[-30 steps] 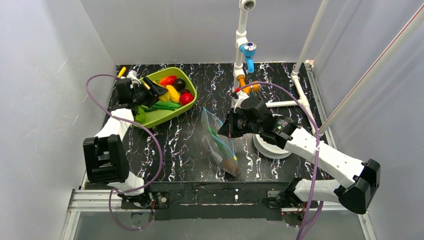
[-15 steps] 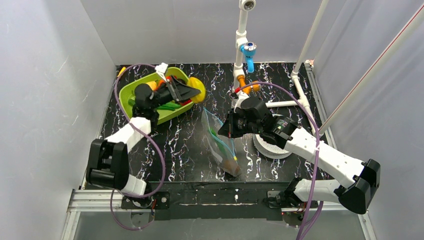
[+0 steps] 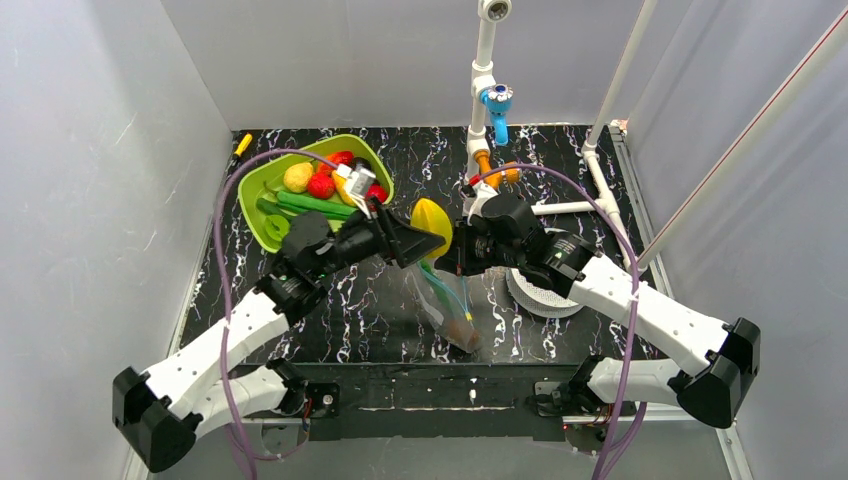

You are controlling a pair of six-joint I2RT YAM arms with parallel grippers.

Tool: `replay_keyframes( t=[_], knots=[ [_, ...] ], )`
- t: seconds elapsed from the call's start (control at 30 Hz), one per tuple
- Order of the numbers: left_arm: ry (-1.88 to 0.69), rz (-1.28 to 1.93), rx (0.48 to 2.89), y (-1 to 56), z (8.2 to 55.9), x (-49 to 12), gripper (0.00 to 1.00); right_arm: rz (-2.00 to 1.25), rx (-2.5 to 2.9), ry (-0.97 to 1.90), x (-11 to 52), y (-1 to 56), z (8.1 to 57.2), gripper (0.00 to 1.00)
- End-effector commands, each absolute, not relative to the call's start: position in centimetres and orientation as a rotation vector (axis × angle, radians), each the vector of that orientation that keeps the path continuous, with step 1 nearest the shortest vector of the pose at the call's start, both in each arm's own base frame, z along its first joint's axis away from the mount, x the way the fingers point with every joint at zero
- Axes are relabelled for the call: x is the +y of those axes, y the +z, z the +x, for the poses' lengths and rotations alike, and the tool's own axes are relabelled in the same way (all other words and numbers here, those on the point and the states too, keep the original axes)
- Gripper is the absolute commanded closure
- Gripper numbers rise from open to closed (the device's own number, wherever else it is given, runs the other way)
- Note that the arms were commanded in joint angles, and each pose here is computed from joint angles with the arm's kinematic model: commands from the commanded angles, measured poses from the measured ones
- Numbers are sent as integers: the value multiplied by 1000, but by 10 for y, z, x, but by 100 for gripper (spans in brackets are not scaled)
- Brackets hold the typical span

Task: Place the food in the zip-top bag and seal the zipper
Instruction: Place the fake fruit in the zipper food storage bag.

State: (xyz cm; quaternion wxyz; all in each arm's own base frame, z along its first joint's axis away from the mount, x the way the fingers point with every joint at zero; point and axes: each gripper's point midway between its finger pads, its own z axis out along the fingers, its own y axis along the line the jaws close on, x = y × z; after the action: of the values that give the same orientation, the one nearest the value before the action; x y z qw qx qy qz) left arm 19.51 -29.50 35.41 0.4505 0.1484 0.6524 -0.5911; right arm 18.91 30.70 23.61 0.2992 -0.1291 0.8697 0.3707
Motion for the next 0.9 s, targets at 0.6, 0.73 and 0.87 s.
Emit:
replay_keyframes(
  t=[0.6,0.73,0.87],
  knots=[
    [-1144,285,2182,229,184,-271,38,-312,2177,1109,306,268,183,99],
    [-1167,298,2159,247,182,-273,23,-321,2179,1130,310,269,182,99],
    [-1197,383,2193,256,176,-280,7,-325,2189,1134,312,266,182,99]
  ],
)
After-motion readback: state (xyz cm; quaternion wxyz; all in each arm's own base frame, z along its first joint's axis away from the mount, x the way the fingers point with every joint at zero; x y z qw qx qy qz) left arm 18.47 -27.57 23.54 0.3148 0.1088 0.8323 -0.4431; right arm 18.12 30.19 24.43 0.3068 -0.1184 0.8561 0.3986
